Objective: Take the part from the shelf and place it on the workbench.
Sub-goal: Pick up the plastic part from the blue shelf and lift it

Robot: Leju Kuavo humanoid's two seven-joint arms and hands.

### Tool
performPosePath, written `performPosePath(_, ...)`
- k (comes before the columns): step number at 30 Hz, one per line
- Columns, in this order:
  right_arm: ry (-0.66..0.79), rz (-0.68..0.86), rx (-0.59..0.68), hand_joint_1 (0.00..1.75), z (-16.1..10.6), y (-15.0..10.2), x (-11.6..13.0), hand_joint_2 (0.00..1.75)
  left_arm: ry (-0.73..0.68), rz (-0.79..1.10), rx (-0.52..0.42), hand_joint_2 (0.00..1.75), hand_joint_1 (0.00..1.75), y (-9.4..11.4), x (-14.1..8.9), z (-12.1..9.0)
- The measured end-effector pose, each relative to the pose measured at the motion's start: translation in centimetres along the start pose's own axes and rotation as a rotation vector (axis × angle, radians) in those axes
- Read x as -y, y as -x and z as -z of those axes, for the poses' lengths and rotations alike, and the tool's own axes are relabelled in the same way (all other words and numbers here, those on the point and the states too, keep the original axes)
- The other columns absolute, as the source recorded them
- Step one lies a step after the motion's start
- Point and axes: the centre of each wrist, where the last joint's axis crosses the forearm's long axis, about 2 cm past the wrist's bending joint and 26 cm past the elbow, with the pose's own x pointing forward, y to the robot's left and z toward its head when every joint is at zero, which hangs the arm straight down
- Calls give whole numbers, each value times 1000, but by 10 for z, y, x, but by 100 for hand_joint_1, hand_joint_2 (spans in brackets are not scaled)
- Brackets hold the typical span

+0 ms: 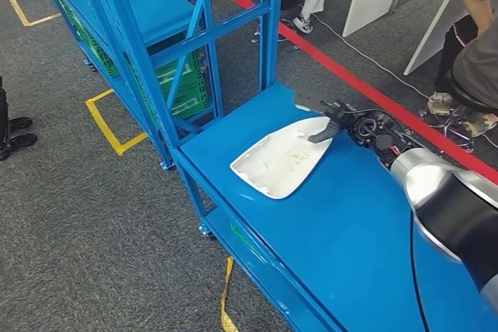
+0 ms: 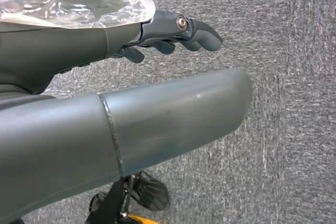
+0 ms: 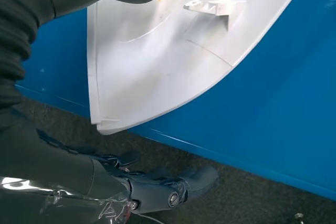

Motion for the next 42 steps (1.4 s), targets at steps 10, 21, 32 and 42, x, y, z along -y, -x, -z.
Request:
performPosePath(10,9,28,-14,0,-1,4,-2,175,5,5,3,0,0,-1,2,0)
performPosePath(21,-15,31,-30,0,0,3,-4,175,3,6,2,0,0,-2,4,-1)
performPosePath(32,-41,42,-24,175,2,1,-8,175,3,7,3,0,0,-2,4,-1)
performPosePath(42,-54,57,-21,175,3,-1,-11,175,1,7,5,0,0,-2,4,-1)
